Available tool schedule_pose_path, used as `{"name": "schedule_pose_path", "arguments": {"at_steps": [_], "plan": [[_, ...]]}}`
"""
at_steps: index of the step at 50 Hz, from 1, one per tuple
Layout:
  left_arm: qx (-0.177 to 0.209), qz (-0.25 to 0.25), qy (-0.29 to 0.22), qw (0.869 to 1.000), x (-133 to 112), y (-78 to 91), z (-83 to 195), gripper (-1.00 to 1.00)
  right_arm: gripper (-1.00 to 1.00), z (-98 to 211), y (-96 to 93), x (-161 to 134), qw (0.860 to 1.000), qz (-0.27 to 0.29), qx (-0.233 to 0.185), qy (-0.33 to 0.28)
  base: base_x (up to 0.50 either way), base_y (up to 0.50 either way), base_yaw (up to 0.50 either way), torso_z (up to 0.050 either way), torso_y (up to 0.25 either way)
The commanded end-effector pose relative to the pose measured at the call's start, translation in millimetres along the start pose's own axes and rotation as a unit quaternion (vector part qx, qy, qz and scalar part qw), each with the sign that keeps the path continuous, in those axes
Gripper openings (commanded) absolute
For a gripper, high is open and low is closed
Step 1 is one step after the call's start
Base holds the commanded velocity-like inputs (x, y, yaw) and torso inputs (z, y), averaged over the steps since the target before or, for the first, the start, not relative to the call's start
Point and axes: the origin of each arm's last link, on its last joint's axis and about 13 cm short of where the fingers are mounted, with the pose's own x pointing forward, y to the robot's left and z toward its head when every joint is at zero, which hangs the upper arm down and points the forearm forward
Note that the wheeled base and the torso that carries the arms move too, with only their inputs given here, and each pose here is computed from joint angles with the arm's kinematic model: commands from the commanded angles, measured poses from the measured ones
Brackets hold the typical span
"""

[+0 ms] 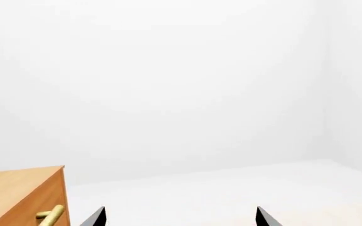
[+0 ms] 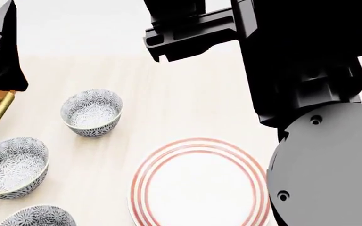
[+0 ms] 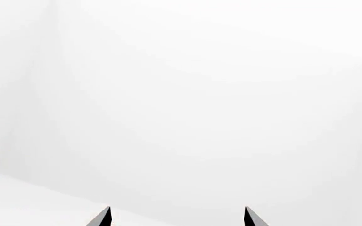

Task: Put the bowl at the front on the plate.

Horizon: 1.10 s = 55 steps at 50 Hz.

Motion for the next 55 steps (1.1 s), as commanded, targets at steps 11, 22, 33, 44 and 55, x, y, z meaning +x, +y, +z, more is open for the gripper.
{"name": "schedule_pose_path", "arguments": {"at_steps": [11,22,33,44,55], "plan": [[-0.043,-0.024,0.105,0.993,-12,-7.0,-27,1.00,1.00,5,-3.3,5,1.000,-0.006,0.000,-0.005,0.00,0.00,0.00,0.000,0.000],[-0.054,-0.051,0.160,0.984,-16,-12.3,-46,1.00,1.00,4,-4.3,6,1.000,-0.006,0.001,-0.004,0.00,0.00,0.00,0.000,0.000],[-0.064,-0.057,0.195,0.977,-19,-13.7,-61,1.00,1.00,4,-4.0,5,1.000,-0.004,0.001,-0.005,0.00,0.00,0.00,0.000,0.000],[-0.073,-0.055,0.220,0.971,-23,-13.4,-76,1.00,1.00,2,-2.4,5,1.000,0.004,0.003,-0.002,0.00,0.00,0.00,0.000,0.000],[-0.075,-0.048,0.252,0.964,-27,-12.9,-99,1.00,1.00,1,-1.7,5,1.000,0.006,0.003,-0.003,0.00,0.00,0.00,0.000,0.000]]}}
